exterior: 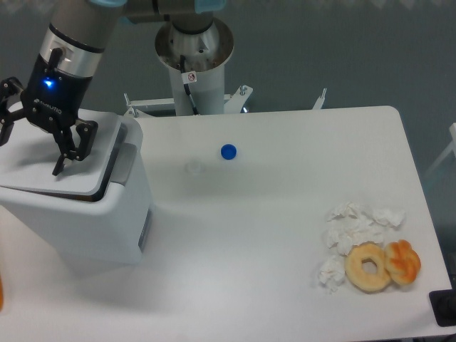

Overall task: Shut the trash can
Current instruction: 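Lower the gripper onto the lid, pressing it down onto the can, then press the gripper along the closed lid toward its front edge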

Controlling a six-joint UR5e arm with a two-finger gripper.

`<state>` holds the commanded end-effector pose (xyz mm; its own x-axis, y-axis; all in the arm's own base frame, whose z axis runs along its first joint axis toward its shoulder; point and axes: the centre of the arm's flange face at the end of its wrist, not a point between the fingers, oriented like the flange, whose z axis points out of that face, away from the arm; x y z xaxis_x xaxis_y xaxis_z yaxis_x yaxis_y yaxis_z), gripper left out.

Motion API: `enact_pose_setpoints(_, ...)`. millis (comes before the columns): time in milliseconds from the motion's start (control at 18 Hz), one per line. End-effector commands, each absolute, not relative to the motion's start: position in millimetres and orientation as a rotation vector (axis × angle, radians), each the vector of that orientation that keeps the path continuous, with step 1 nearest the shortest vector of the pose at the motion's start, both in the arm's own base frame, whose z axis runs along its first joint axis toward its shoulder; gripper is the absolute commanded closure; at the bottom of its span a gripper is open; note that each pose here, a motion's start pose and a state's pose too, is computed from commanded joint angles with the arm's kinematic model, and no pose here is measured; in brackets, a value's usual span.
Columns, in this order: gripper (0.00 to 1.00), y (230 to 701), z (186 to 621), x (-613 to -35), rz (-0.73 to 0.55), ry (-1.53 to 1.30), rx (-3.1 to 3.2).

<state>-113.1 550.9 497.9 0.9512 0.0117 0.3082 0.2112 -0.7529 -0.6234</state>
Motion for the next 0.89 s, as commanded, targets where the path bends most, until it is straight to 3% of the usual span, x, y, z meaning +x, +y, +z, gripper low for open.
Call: enact_pose_setpoints(889, 0.0, 526.8, 509.2, -133.2, -0.315, -0.173, -2.403)
